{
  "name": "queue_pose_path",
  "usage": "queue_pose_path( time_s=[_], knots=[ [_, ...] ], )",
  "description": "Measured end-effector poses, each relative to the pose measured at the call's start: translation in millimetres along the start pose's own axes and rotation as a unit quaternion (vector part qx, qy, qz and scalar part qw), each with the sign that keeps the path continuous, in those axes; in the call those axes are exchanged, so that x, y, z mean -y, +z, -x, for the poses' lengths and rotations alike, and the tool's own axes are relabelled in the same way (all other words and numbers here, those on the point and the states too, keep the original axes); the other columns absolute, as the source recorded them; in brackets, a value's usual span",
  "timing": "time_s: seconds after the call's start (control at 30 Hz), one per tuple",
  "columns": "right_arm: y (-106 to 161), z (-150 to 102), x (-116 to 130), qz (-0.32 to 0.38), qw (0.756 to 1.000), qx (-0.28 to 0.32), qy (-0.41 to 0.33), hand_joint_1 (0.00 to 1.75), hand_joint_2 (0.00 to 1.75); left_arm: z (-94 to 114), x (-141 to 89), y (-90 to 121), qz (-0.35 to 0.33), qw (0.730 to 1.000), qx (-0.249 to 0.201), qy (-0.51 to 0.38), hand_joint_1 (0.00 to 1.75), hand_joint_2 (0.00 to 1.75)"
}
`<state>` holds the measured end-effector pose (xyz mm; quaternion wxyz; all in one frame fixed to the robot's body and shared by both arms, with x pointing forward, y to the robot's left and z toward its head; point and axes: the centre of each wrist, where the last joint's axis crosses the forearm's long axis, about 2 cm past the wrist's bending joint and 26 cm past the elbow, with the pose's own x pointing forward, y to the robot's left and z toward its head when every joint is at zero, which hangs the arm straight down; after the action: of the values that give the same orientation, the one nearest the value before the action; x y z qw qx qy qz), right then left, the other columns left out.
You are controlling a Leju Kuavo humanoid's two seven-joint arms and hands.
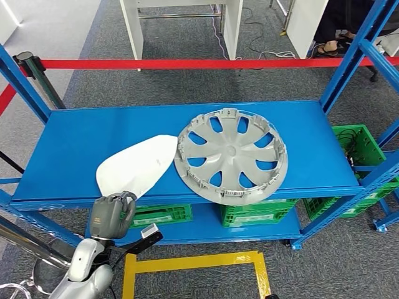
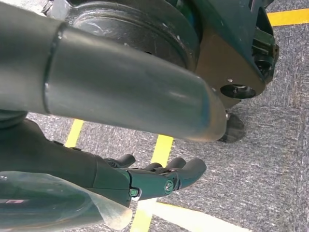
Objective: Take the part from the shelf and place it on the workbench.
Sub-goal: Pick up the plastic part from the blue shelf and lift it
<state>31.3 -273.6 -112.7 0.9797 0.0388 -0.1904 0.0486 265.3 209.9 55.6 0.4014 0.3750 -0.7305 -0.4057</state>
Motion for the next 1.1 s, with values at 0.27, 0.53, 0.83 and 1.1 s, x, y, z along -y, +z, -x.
queue_pose_path(
  time_s=[0.27,0.53,0.83,1.1],
  knots=[
    [0,0,0,0.0,1.0,0.002,-0.002,0.0,0.0,1,-3,-3,-0.009,1.0,-0.001,0.0,1.75,1.75],
    [0,0,0,0.001,1.0,0.002,-0.004,0.0,0.0,3,-10,-4,-0.026,1.0,-0.002,0.001,1.22,1.75],
    [0,0,0,0.002,1.0,0.003,-0.006,0.0,0.0,0,-18,-7,-0.047,0.999,0.012,0.001,0.0,1.75],
    [0,0,0,0.002,1.0,0.004,-0.007,0.0,0.0,-3,-24,-10,-0.062,0.998,0.018,0.002,0.0,1.75]
  ],
)
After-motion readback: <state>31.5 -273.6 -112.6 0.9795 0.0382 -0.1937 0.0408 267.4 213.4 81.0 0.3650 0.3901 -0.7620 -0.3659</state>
